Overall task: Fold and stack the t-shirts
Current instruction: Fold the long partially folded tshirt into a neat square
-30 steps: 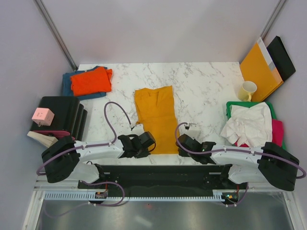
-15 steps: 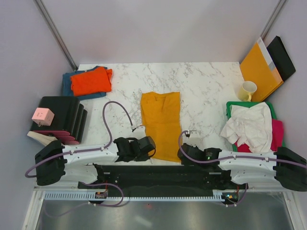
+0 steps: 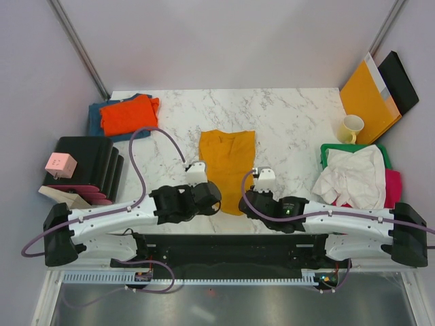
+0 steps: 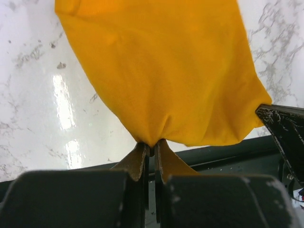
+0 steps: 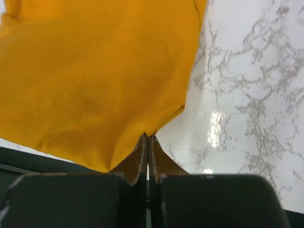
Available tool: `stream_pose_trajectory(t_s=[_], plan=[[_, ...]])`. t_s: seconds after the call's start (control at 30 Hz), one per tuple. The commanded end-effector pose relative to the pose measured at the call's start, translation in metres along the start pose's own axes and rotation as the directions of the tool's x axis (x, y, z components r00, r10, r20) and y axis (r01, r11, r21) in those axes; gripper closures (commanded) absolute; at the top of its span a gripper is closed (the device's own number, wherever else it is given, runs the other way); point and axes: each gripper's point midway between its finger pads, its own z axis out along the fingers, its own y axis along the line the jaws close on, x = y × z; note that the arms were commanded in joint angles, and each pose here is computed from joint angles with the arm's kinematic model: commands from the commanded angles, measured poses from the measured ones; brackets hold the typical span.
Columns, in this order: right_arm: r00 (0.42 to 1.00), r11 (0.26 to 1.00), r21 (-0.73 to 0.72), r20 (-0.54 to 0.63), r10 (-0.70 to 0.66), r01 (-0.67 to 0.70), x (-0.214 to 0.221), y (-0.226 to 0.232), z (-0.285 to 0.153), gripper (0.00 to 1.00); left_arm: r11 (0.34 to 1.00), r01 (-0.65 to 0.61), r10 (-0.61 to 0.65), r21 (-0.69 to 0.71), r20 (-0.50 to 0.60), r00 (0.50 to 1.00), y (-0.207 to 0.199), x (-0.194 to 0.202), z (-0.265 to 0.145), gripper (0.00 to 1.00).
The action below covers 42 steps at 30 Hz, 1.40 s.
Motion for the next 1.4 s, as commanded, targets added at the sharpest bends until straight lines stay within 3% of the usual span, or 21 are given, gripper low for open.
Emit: stream_pose_trajectory(t_s=[0.0,0.43,1.1,1.37], plan=[[0.99,0.999,0.034,0.133,-0.034,0.03,-0.049,0.013,-0.007,1.0,0.999,-0.036,0.039,-0.027,0.157,0.987,-0.006,-0.048,-0.012,0.98],[0.975,0.983,0.179,0.223,-0.008,-0.033,-0.142,-0.016,0.038,1.0,0.992,-0.07,0.092,-0.107,0.217,0.972,0.001,-0.125,0.021,0.98],[0.98,0.948,0.298,0.19,0.058,-0.114,-0.218,-0.063,0.155,1.0,0.987,-0.047,0.078,-0.151,0.208,0.975,0.007,-0.228,0.117,0.98],[0.98,0.944,0.303,0.182,0.079,-0.133,-0.24,-0.068,0.196,1.0,0.983,-0.032,0.061,-0.178,0.164,0.985,0.021,-0.238,0.158,0.98]])
